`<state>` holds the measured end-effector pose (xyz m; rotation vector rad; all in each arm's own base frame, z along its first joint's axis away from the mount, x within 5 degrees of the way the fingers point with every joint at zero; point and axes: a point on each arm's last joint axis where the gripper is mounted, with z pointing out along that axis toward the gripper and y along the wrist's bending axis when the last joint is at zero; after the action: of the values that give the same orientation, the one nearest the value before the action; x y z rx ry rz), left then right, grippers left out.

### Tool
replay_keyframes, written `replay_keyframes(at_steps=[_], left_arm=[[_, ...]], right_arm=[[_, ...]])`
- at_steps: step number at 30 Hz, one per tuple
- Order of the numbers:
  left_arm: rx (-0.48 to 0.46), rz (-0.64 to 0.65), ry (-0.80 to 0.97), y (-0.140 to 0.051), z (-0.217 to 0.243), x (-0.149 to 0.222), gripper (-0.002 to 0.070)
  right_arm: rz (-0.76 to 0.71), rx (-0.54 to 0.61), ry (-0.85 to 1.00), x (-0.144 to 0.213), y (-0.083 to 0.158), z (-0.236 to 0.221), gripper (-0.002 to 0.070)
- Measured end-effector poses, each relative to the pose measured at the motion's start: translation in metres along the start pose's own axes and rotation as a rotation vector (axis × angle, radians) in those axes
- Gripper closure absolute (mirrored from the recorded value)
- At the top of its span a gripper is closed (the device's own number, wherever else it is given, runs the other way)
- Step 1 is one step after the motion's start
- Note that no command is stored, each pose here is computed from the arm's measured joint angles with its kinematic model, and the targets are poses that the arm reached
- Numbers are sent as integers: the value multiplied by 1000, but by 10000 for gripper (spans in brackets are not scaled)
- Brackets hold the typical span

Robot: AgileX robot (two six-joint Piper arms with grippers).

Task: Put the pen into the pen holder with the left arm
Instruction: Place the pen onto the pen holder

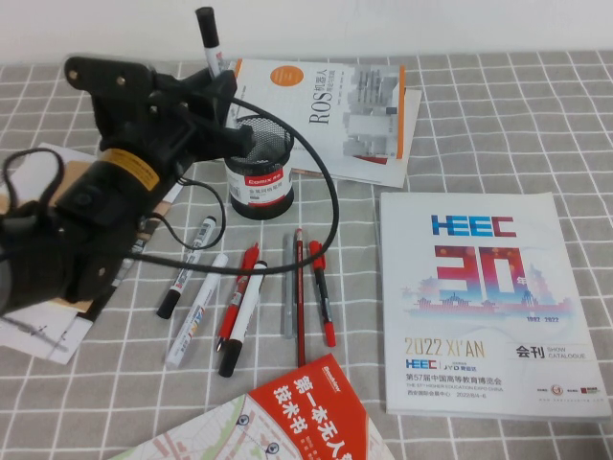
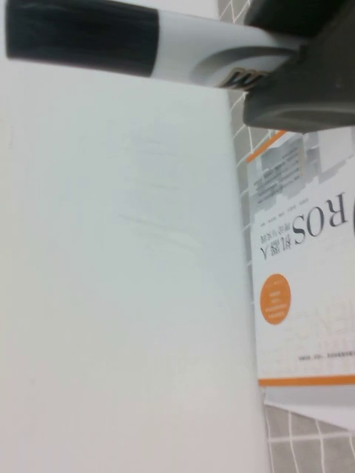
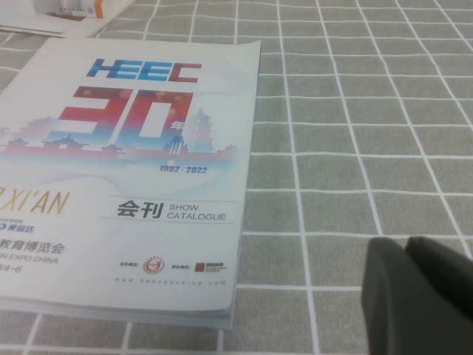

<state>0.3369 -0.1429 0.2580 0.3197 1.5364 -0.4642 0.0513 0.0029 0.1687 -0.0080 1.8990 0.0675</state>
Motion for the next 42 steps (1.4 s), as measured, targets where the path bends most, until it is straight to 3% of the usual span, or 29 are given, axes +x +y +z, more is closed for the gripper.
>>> replay_keyframes(at_steps=[12,29,36,42], left_arm=[[-3,-20,30,17,34,35,568],[-3,53,65,19,38,51,568],[-15,46,65,20,38,51,449],[-64,1,68,24,37,51,422]], right_arm=[[0,0,0,0,0,0,690],[0,0,0,0,0,0,690],[0,0,0,0,0,0,690],[0,0,0,0,0,0,690]])
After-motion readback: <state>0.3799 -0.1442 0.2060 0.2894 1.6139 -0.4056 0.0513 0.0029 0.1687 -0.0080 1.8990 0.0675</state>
